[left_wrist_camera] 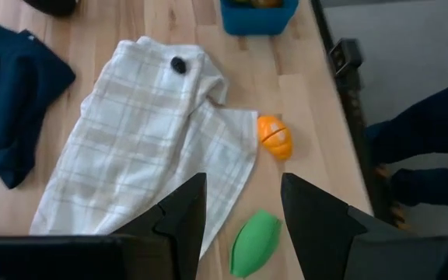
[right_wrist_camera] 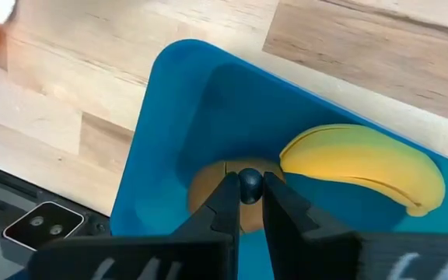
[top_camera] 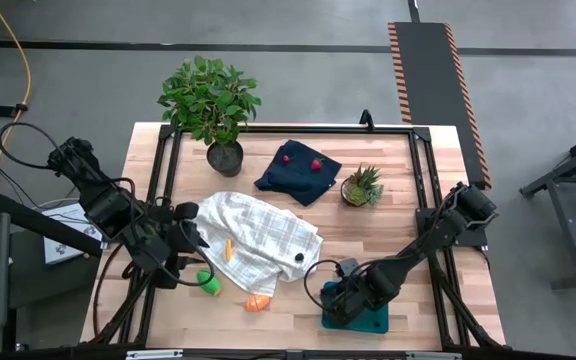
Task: Pick and placing Produce into tupperware
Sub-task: Put the blueberry into the bin, then put the blackberry into the bin
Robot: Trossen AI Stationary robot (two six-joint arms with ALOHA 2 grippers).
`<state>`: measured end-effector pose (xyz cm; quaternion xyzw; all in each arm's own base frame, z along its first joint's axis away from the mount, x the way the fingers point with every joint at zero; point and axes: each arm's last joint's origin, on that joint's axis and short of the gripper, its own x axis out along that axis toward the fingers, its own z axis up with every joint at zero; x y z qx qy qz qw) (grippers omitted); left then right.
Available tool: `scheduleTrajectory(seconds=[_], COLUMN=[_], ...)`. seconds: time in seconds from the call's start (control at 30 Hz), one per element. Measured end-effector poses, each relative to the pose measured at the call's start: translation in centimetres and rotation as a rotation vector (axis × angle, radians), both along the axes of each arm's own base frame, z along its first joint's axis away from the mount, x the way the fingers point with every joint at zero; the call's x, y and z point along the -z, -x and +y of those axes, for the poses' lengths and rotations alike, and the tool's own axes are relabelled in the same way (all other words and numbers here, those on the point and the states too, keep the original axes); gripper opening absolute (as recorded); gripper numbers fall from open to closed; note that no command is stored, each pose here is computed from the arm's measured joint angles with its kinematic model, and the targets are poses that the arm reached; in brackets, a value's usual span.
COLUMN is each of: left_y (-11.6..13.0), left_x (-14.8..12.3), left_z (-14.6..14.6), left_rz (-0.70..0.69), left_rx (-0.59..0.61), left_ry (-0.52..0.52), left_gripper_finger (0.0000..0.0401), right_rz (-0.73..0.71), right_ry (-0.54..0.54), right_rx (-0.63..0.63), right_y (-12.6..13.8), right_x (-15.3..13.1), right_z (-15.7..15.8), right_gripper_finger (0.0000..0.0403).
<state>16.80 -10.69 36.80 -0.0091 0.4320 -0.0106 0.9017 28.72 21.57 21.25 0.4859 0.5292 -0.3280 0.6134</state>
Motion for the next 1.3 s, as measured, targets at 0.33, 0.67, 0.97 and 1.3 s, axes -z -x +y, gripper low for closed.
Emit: scheduleTrajectory(seconds=[0.33, 0.67, 0.97, 1.3], left_y=[-0.4, -0.4, -0.4, 0.3], left_x=[2.9, 2.8, 5.2, 8.2], left_z=[-0.3, -0.1, 0.0, 0.6], left_rz=[0.046, 0.010, 0.006, -0.155], left_rx=[-0.017, -0.053, -0.132, -0.215], left_ry=[-0.002, -0.019, -0.006, 0.177], left_gripper_finger=[0.0156, 0.0156, 0.0156, 0.0156], right_rz=[-0.008, -0.048, -0.388, -0.387], right_ry=[-0.018, 0.014, 0.248, 0.357], right_rx=[-0.032, -0.040, -0.081, -0.330], right_y=[-0.1, -0.2, -2.7, -6.2], right_x=[0.0, -0.4, -5.7, -8.0], right_z=[0.1, 0.1, -0.2, -5.3], right_gripper_finger=[0.0102, 0.0125, 0.0126, 0.0126])
